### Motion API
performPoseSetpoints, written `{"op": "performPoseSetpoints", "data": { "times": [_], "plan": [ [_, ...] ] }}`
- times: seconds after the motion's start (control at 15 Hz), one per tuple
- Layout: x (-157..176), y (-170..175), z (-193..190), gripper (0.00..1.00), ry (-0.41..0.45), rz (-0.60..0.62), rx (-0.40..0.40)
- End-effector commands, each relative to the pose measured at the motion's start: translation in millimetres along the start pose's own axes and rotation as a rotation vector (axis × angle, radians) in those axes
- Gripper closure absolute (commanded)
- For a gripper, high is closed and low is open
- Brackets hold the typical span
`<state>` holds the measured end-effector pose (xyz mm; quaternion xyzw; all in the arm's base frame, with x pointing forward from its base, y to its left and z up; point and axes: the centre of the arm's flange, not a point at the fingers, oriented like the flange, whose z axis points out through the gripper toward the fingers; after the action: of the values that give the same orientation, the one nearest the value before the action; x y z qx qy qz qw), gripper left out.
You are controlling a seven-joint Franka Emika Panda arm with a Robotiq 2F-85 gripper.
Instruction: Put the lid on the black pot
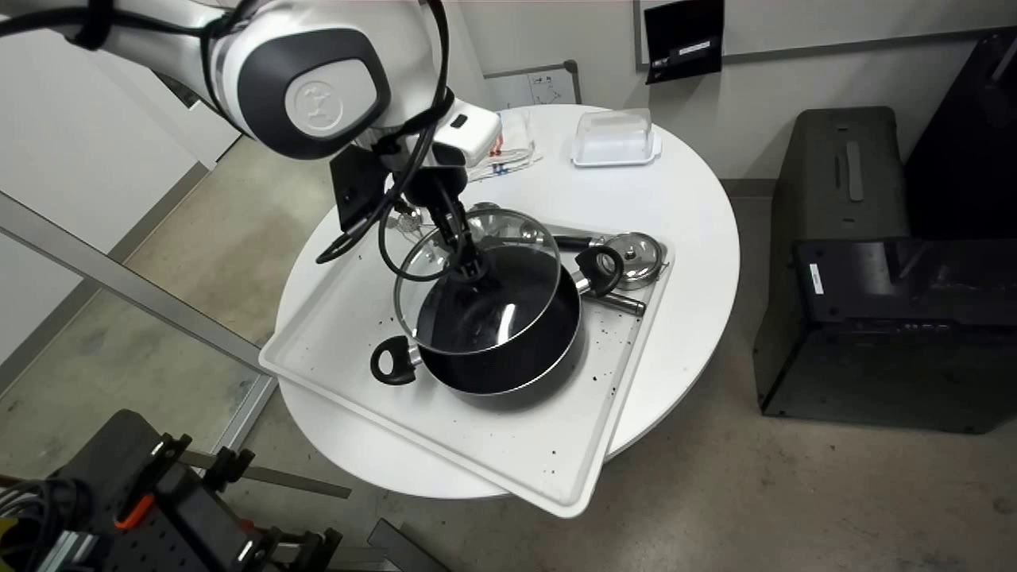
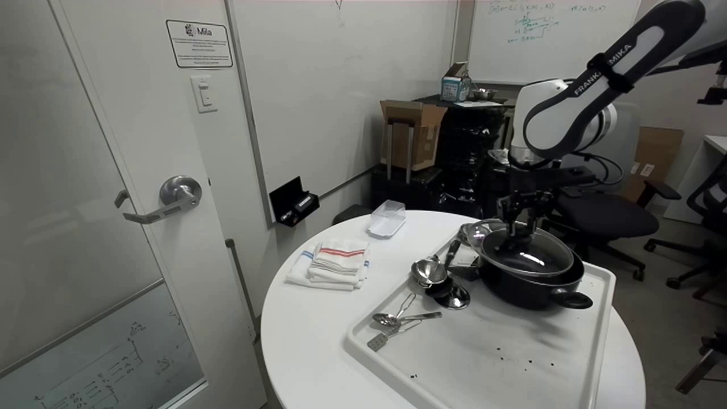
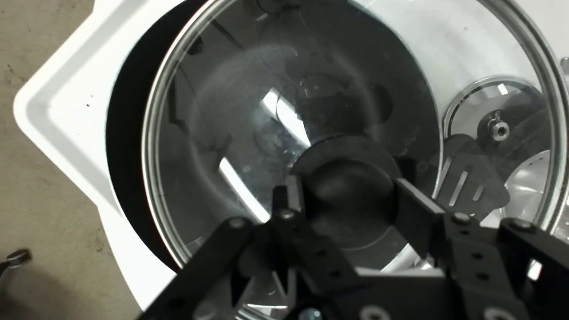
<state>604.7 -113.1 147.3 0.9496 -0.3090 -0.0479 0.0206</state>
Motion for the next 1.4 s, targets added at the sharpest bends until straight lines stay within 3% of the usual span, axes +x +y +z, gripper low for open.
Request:
{"op": "performPoseSetpoints", "data": {
  "times": [0.0,1.33],
  "plan": [
    [11,7,-10,0.74,-0.010,0.043,0.004],
    [14,34,30,0.74,-0.022,0.153,-0.067]
  ]
}}
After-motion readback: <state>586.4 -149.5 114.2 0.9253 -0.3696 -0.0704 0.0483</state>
